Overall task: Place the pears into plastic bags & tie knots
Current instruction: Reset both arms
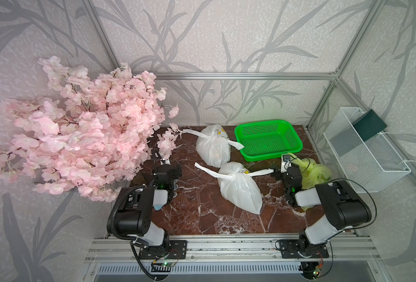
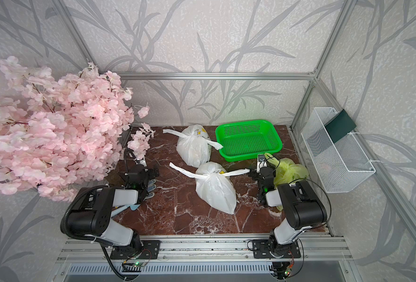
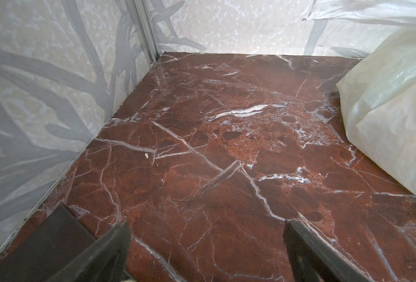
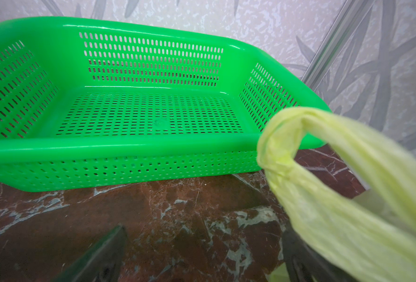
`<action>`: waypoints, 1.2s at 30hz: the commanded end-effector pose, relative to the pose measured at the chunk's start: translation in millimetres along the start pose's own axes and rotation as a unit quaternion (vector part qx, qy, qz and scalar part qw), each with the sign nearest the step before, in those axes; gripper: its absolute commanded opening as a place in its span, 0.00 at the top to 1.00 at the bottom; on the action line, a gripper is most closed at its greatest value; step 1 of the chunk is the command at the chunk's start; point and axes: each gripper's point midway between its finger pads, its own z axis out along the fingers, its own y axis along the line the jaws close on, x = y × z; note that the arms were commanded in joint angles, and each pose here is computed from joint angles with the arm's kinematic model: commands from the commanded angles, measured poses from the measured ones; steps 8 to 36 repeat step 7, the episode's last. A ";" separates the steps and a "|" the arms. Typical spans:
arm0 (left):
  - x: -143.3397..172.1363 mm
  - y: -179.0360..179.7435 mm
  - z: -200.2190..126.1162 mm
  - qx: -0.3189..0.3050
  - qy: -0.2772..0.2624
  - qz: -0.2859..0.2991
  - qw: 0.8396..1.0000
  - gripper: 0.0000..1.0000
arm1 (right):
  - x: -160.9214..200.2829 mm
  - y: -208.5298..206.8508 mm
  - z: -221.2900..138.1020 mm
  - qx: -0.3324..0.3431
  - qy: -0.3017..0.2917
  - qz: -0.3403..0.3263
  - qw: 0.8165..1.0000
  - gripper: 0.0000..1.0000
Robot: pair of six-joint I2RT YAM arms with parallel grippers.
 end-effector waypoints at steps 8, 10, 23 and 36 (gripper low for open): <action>-12.9 0.0 0.5 0.001 -0.015 -0.009 1.000 0.01 | -10.9 -0.3 0.0 -0.001 -0.012 0.000 1.000 0.01; -12.9 0.0 0.5 0.001 -0.015 -0.009 1.000 0.01 | -10.9 -0.3 0.0 -0.001 -0.012 0.000 1.000 0.01; -12.9 0.0 0.5 0.001 -0.015 -0.009 1.000 0.01 | -10.9 -0.3 0.0 -0.001 -0.012 0.000 1.000 0.01; -12.9 0.0 0.5 0.001 -0.015 -0.009 1.000 0.01 | -10.9 -0.3 0.0 -0.001 -0.012 0.000 1.000 0.01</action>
